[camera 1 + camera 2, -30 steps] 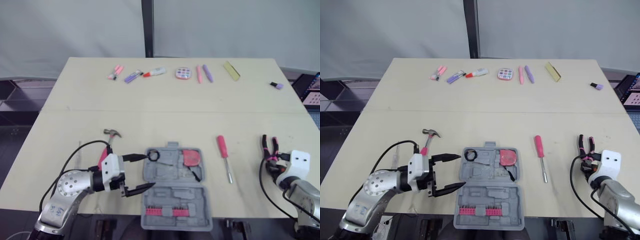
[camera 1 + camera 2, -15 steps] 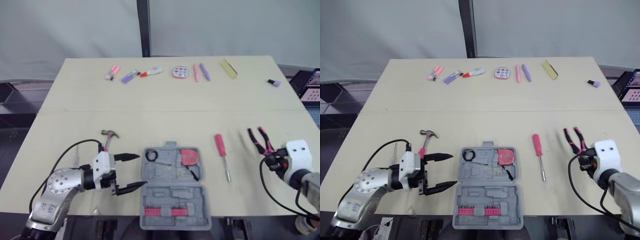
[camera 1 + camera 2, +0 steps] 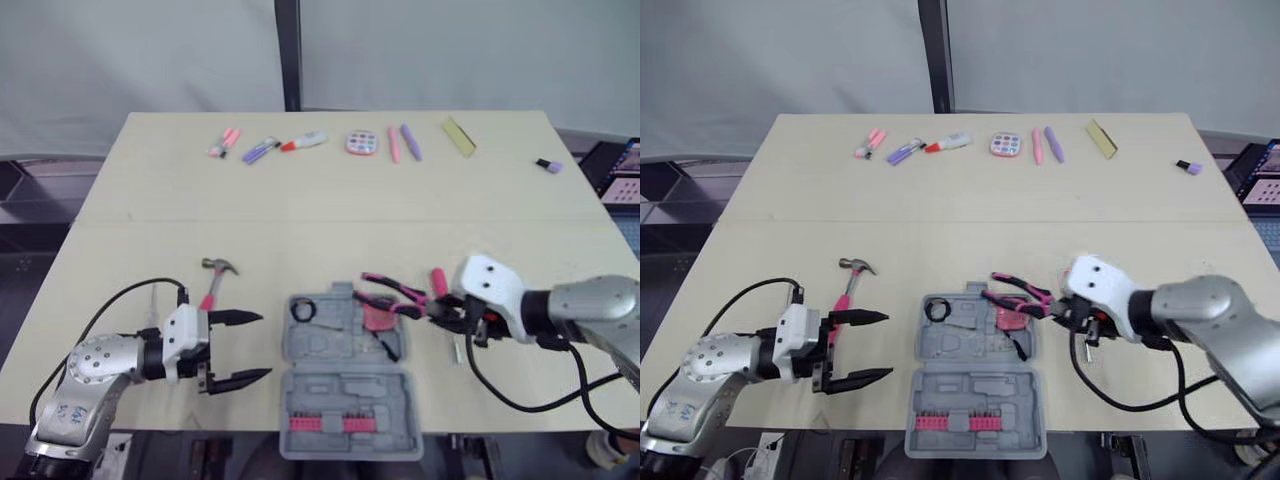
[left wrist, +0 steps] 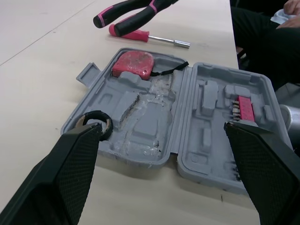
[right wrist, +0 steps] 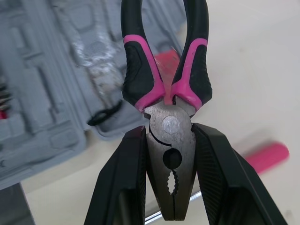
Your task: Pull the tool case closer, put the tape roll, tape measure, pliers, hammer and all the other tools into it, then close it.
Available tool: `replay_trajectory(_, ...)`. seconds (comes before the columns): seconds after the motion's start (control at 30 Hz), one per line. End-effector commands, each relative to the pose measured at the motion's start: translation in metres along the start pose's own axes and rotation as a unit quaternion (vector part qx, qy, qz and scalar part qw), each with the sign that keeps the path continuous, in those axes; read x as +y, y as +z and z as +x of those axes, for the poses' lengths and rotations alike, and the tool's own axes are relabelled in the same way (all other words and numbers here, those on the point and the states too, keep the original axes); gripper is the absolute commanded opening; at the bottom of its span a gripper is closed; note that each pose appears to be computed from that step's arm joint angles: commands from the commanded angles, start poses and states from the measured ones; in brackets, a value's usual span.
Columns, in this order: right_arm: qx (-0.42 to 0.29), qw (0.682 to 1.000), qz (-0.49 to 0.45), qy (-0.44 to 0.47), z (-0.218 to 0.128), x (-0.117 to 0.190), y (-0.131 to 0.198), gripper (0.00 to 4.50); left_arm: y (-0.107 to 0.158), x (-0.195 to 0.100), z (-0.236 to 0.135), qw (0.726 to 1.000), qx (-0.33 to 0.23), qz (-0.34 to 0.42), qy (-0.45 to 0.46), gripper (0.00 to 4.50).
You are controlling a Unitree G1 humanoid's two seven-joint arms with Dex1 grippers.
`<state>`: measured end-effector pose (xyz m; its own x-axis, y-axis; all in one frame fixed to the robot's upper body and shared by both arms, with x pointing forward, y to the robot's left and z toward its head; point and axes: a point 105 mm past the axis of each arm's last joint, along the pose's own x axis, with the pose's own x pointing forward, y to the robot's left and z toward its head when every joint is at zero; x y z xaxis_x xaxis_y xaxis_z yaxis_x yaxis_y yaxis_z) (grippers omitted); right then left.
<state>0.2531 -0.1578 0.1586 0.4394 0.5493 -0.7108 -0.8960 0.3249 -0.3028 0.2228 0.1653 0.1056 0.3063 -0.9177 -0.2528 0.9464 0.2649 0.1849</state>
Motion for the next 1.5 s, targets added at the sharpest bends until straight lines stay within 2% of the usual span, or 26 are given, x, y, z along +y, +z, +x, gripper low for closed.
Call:
replay_trajectory(0.03,0.028,0.998,-0.034,0.039,0.004,0.012,0.012,0.96,0.001,-0.003,-0.004,1.0,0.009,0.014,0.003,4.5)
replay_trajectory(0.23,0.046,0.992,-0.081,0.086,0.016,0.026,0.033,0.96,-0.01,-0.006,-0.01,0.999,0.026,-0.001,0.025,4.5)
replay_trajectory(0.47,0.06,0.986,-0.124,0.09,0.036,0.028,0.046,0.96,-0.014,-0.012,-0.014,0.999,0.037,-0.004,0.03,4.5)
replay_trajectory(1.0,0.06,0.982,-0.151,0.094,0.074,0.026,0.056,0.96,-0.003,-0.012,-0.024,0.999,0.013,0.001,0.052,4.5)
replay_trajectory(1.5,0.055,0.981,-0.153,0.107,0.093,0.026,0.052,0.96,0.001,-0.011,-0.038,0.997,0.02,-0.001,0.073,4.5)
